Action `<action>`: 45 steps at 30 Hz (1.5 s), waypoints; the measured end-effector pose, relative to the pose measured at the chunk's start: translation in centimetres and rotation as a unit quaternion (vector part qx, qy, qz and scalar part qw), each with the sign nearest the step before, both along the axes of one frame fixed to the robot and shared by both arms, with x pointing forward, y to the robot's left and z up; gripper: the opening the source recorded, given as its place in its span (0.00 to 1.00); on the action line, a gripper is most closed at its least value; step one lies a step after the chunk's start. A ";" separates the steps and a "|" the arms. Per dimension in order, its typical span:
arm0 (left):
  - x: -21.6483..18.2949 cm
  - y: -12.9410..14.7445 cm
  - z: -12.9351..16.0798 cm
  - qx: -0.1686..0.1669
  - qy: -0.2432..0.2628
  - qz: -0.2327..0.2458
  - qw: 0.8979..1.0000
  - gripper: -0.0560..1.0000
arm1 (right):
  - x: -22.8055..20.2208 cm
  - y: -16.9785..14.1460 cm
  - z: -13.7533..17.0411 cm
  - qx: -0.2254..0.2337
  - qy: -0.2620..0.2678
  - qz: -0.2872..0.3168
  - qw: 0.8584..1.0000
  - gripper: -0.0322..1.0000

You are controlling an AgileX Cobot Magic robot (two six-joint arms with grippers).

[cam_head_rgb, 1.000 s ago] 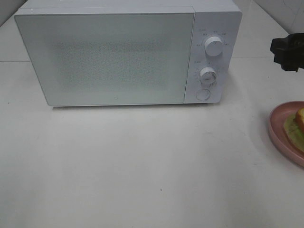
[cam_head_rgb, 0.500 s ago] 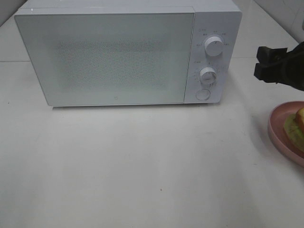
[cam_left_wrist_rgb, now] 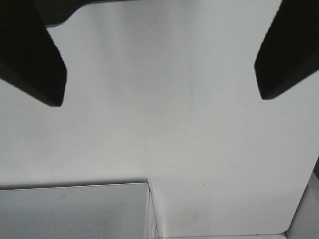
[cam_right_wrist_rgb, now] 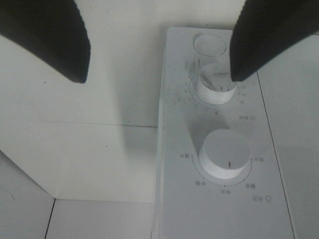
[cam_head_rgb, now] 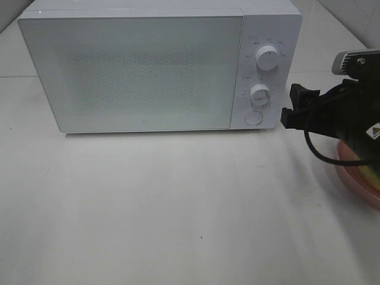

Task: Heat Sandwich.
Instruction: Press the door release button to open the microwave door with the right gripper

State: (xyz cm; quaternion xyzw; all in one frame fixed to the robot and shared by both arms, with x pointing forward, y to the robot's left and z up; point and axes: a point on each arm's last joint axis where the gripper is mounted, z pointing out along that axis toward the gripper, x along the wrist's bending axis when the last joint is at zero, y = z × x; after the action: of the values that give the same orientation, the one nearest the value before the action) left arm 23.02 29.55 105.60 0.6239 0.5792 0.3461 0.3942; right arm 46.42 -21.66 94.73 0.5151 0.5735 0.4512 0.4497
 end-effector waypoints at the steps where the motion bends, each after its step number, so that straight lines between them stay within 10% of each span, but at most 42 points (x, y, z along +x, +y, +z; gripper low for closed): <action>1: 0.0 0.0 0.0 0.000 0.000 0.000 1.000 0.98 | 0.0 0.2 -0.3 0.001 0.003 -0.004 1.000 0.76; 29: 0.0 0.0 0.0 0.000 0.000 0.000 1.000 0.98 | -1.3 3.1 -4.5 0.010 0.057 -0.018 0.998 0.76; 38: 0.0 0.0 0.0 0.000 0.000 0.000 1.000 0.98 | -1.3 3.1 -4.5 0.197 0.063 -0.065 0.976 0.76; 43: 0.0 0.0 0.0 0.000 0.000 0.000 1.000 0.98 | -1.3 3.1 -4.6 0.326 0.067 -0.097 0.938 0.76; 45: 0.0 0.0 0.0 0.000 0.000 0.000 1.000 0.98 | -1.4 3.1 -4.7 0.413 0.078 -0.123 0.899 0.76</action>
State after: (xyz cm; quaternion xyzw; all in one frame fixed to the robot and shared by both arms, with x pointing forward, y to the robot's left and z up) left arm 23.02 29.55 105.60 0.6239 0.5792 0.3461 0.3942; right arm 45.03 -18.59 89.98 0.7544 0.3011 0.5469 0.2028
